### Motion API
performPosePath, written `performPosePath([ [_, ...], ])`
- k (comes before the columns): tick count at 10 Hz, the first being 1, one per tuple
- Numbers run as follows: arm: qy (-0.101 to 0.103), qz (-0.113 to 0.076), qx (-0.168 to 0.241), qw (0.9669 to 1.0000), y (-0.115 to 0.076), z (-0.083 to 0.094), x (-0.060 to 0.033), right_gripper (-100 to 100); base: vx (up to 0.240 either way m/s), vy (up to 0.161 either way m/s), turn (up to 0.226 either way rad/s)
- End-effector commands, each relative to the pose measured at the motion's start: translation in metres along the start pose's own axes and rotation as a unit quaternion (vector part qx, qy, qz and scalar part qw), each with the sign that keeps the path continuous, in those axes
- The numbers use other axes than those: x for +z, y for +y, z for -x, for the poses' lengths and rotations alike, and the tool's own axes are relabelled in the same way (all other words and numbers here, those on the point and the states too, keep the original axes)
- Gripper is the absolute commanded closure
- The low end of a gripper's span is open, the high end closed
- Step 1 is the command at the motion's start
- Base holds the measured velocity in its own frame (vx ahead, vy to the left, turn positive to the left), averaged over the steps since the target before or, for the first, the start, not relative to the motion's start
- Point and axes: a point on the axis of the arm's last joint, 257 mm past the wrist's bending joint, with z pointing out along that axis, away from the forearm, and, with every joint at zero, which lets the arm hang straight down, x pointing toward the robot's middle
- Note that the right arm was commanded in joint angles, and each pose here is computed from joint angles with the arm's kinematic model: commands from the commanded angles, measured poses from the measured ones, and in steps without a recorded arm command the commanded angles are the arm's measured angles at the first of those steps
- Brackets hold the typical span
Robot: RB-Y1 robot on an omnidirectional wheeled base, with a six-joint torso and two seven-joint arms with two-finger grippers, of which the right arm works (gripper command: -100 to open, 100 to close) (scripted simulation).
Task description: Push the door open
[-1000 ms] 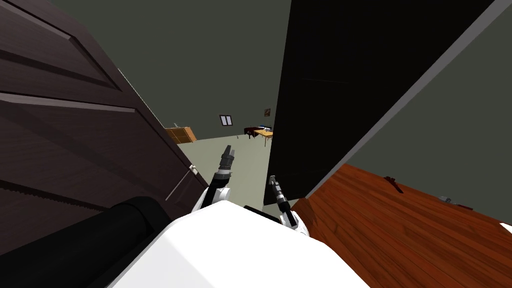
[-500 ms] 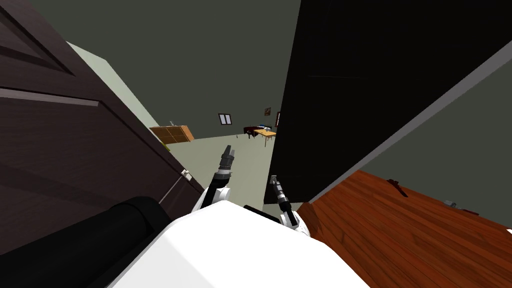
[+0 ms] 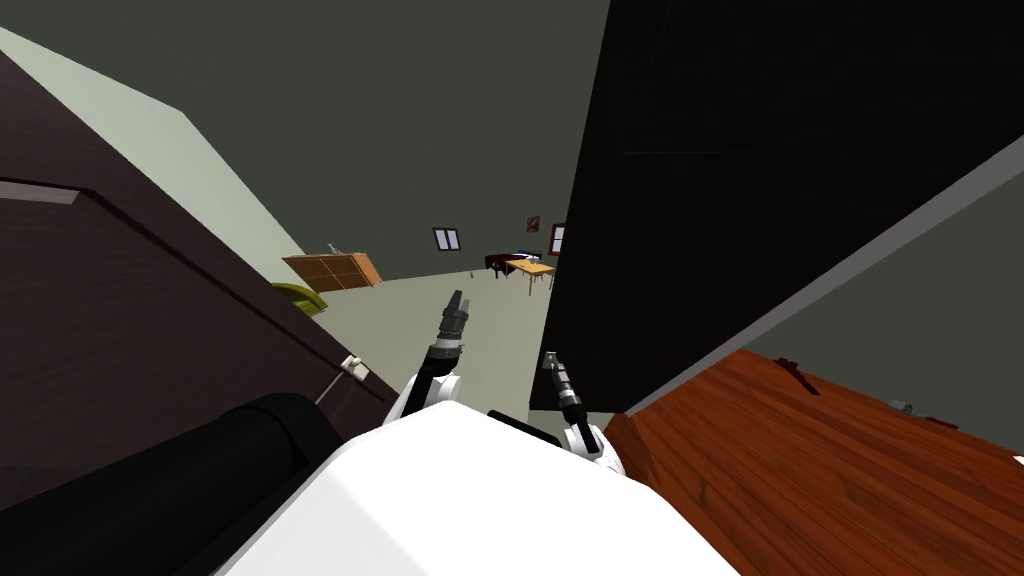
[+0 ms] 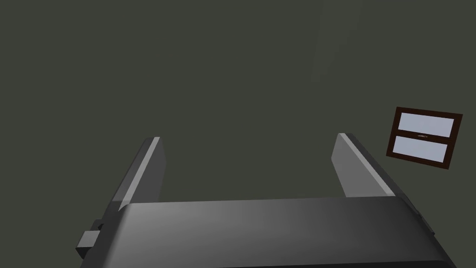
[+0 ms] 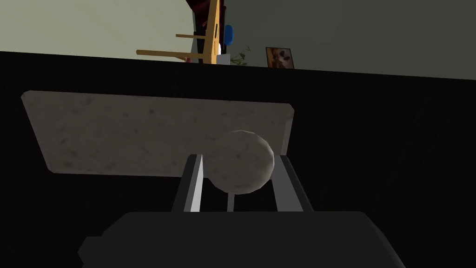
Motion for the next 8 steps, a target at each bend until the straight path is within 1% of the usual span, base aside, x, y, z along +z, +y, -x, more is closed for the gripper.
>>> performPosePath([
  [1,-0.016,0.003,-0.004,0.9999,0.003,0.019,0.003,100,0.119,0.086,-0.043],
  [4,-0.036,0.003,-0.005,0.9993,0.003,0.035,0.0019,100,0.125,0.109,-0.063],
  [5,-0.046,0.003,-0.005,0.9989,0.003,0.043,0.0012,100,0.163,0.108,-0.082],
  [6,-0.046,0.003,-0.005,0.9989,0.003,0.043,0.0012,100,0.112,0.083,-0.03],
  [7,-0.062,0.003,-0.004,0.9981,0.004,0.055,0.0,100,0.126,0.105,-0.081],
  [8,-0.053,0.001,-0.002,0.9986,0.003,0.044,0.0007,-100,-0.097,0.066,-0.08],
])
